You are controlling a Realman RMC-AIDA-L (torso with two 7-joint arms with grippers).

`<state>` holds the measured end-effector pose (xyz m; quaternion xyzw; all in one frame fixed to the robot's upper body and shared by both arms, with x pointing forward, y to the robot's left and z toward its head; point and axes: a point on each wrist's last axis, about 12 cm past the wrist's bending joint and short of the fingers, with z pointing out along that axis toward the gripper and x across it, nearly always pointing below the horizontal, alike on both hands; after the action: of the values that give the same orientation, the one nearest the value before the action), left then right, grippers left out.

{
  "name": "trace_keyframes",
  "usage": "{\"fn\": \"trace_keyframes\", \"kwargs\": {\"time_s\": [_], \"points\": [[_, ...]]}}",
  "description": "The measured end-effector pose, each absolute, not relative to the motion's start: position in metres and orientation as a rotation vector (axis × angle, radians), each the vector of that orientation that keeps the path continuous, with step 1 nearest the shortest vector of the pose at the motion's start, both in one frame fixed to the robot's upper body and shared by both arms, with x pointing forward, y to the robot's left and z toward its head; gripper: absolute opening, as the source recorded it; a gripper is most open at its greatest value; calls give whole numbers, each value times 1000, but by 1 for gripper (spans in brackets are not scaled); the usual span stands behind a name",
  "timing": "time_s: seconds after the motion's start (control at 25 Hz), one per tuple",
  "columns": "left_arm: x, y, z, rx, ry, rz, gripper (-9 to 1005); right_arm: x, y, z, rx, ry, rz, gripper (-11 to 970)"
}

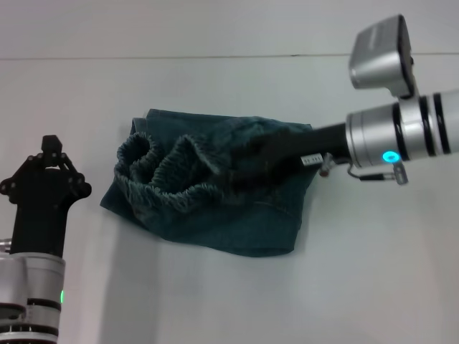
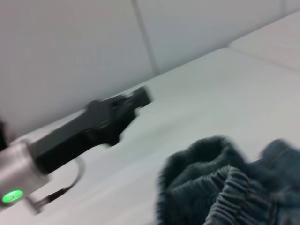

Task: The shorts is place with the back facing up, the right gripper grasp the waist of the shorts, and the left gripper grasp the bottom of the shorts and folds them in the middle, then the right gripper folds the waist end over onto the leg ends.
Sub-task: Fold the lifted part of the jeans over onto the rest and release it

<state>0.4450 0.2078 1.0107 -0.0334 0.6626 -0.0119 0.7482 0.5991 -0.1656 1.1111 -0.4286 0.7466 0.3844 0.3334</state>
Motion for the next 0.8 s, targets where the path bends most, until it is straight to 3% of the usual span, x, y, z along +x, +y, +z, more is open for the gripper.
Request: {"fn": "trace_keyframes", "kwargs": {"time_s": [0.28,0.48,0.8], "points": [[444,207,1009,-45,1454,-36,2,617,-149,1116,-1113,1944,911,758],[444,211,1006,-58,1460,-70,2,614,-161,1122,-1075,1865,935,758],[443,212,1005,-51,1468,-84,1,562,-210,1126,-1070,1757,1077,747]]}}
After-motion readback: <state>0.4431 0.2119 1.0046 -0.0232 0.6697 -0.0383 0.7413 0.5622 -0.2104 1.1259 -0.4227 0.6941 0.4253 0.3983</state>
